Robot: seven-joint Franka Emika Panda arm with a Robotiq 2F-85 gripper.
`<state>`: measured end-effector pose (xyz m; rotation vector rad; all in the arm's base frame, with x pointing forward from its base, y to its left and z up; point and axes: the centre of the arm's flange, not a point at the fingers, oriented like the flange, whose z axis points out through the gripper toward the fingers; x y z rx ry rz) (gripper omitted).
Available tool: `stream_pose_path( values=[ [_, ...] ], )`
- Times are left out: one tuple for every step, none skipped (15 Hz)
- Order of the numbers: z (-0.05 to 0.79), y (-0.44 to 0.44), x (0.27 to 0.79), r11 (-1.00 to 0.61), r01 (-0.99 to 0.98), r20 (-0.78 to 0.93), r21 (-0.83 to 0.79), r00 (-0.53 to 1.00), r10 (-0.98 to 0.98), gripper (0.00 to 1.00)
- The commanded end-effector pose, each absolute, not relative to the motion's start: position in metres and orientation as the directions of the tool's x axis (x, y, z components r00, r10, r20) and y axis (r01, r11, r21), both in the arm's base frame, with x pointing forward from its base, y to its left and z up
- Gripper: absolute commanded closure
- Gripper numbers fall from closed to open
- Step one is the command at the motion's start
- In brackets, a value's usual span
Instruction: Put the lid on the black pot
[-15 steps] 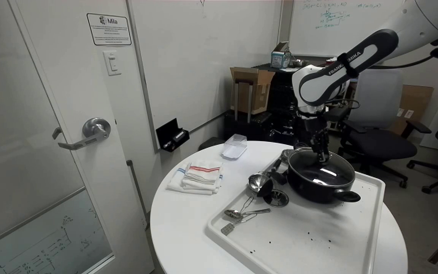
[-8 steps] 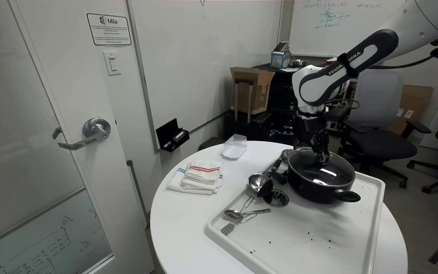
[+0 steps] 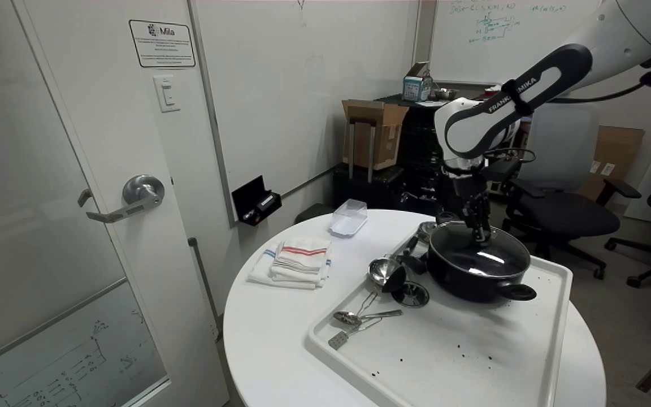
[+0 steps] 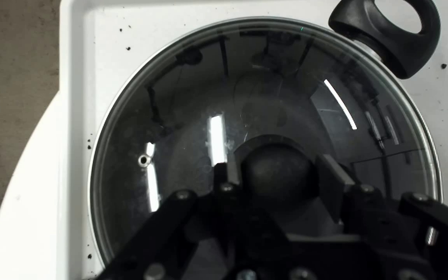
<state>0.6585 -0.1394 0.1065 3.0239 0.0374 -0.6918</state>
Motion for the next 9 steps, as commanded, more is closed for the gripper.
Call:
stream_pose_path(
  values=[
    [0.1133,-0.1354,0.6518,-0.999,0.033,-0.450,0.028,0.893,0.017,0.75],
    [0.1133,-0.1354,0.6520,-0.999,0.032,-0.450,0.027,0.893,0.016,0.75],
    [0.1133,-0.1355,0.6520,-0.999,0.031,-0.451,0.027,0.893,0.016,0.75],
    [0.1134,-0.1355,0.6520,-0.999,0.030,-0.452,0.026,0.892,0.014,0.75],
    [0.1136,-0.1355,0.6520,-0.999,0.028,-0.453,0.027,0.892,0.013,0.25],
    [0.1137,-0.1355,0.6521,-0.999,0.028,-0.452,0.027,0.892,0.013,0.23],
    [0.1135,-0.1353,0.6518,-0.999,0.028,-0.454,0.027,0.891,0.013,0.18],
    [0.1136,-0.1351,0.6518,-0.999,0.028,-0.456,0.026,0.890,0.013,0.11],
    [0.1137,-0.1349,0.6517,-0.999,0.028,-0.457,0.026,0.890,0.013,0.03]
  ],
)
